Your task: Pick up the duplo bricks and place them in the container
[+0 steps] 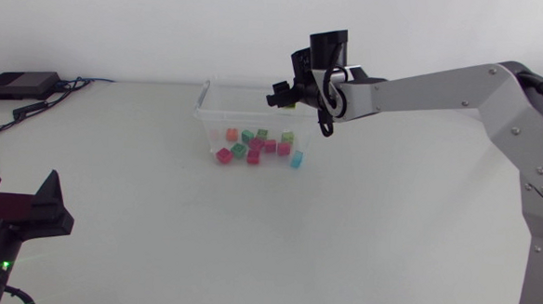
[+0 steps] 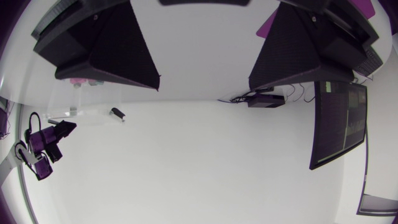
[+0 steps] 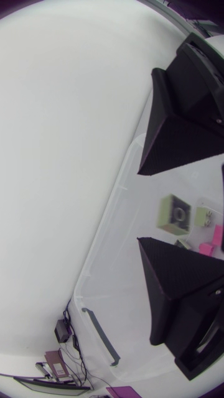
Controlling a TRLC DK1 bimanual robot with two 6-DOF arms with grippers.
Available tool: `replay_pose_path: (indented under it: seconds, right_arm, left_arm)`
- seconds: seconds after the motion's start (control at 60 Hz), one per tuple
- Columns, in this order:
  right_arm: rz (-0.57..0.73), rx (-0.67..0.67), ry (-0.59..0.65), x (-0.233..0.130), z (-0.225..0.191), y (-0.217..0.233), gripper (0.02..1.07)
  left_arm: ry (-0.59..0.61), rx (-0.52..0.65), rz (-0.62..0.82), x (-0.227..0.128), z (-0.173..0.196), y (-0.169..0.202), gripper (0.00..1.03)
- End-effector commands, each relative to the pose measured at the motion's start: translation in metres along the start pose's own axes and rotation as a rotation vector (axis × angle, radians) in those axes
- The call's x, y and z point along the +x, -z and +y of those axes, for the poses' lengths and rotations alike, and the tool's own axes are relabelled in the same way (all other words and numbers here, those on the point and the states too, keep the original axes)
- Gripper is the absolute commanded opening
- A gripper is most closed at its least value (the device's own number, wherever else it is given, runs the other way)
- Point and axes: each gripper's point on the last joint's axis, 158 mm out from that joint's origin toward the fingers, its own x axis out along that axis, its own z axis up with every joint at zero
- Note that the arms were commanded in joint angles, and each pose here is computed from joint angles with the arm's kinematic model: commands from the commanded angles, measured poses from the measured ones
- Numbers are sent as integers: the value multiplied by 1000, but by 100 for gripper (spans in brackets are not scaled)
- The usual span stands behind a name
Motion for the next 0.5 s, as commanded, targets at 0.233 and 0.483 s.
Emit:
replay_pose_path:
  seconds: [0.233, 0.483]
  right_arm:
    - [-152, 22, 13, -86, -13, -70, 103]
    - [-267, 35, 19, -179, -23, -106, 103]
  left_arm:
    - [66, 66, 1, -1, -16, 6, 100]
    - [140, 85, -7, -3, -30, 5, 100]
